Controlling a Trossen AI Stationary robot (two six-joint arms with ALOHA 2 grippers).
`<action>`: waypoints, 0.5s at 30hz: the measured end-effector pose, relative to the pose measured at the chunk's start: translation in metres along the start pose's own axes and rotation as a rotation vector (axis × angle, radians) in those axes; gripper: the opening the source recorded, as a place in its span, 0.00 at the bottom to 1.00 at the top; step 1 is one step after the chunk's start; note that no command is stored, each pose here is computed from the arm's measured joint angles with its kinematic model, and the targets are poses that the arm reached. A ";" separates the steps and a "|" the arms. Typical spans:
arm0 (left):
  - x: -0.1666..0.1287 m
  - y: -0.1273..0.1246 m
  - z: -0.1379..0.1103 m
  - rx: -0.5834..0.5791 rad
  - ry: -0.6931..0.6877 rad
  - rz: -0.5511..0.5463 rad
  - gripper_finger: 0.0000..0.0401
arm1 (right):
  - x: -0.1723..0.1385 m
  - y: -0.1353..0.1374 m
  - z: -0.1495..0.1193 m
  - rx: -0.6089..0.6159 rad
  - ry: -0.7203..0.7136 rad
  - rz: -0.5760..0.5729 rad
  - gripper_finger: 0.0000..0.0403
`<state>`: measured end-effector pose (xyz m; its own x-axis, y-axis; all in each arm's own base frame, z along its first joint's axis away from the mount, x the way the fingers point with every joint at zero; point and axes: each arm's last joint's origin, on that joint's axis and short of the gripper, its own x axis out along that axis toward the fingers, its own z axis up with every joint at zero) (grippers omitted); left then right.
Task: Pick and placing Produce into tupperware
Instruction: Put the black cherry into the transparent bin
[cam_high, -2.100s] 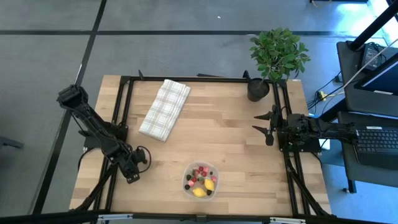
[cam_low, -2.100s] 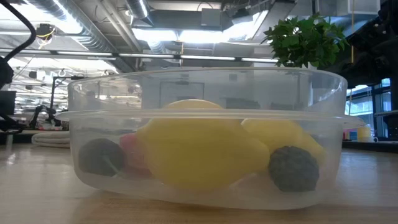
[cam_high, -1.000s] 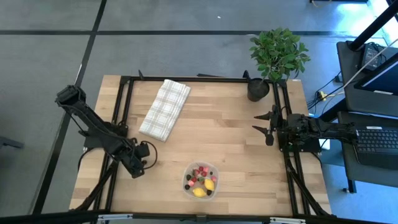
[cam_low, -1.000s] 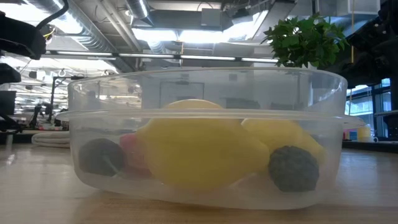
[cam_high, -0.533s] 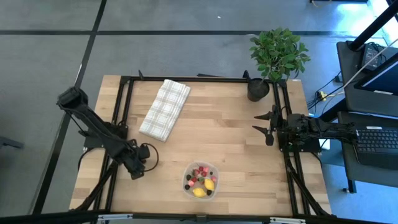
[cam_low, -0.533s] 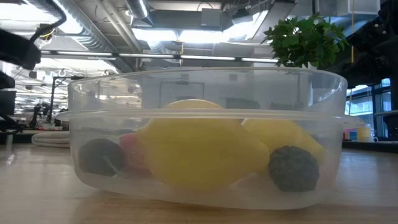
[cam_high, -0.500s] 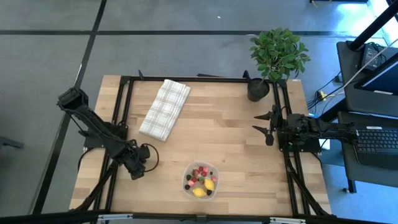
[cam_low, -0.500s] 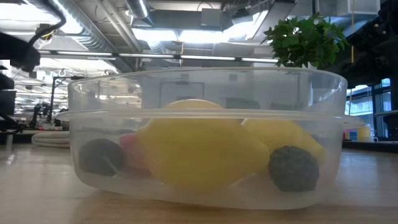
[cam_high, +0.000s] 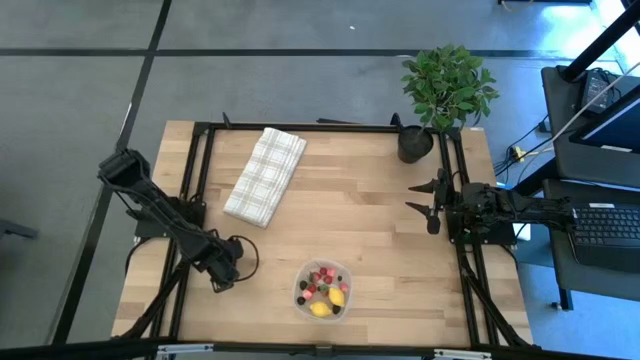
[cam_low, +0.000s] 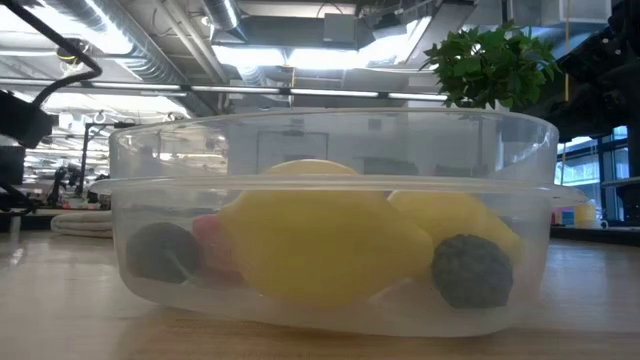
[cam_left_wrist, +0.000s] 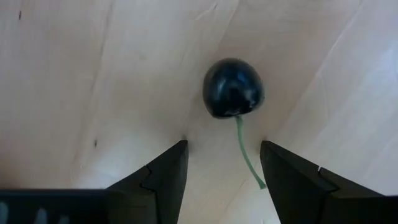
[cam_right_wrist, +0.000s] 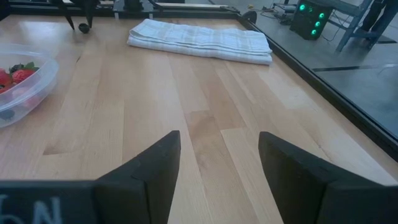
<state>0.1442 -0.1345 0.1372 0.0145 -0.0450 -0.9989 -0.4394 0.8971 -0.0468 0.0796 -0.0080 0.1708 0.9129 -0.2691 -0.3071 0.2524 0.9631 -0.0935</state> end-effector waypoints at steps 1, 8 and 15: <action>0.001 0.000 0.000 -0.003 0.006 0.001 0.48 | 0.000 0.000 0.000 0.000 0.000 0.000 0.54; 0.001 -0.001 0.001 -0.022 -0.013 0.011 0.48 | 0.000 0.000 0.000 0.000 0.000 0.000 0.54; 0.001 -0.001 0.001 -0.020 -0.015 0.014 0.47 | 0.000 0.000 0.000 0.000 0.000 0.000 0.54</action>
<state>0.1451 -0.1347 0.1357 0.0219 -0.0252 -0.9994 -0.4574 0.8887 -0.0325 0.0796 -0.0080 0.1708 0.9130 -0.2688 -0.3070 0.2523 0.9632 -0.0931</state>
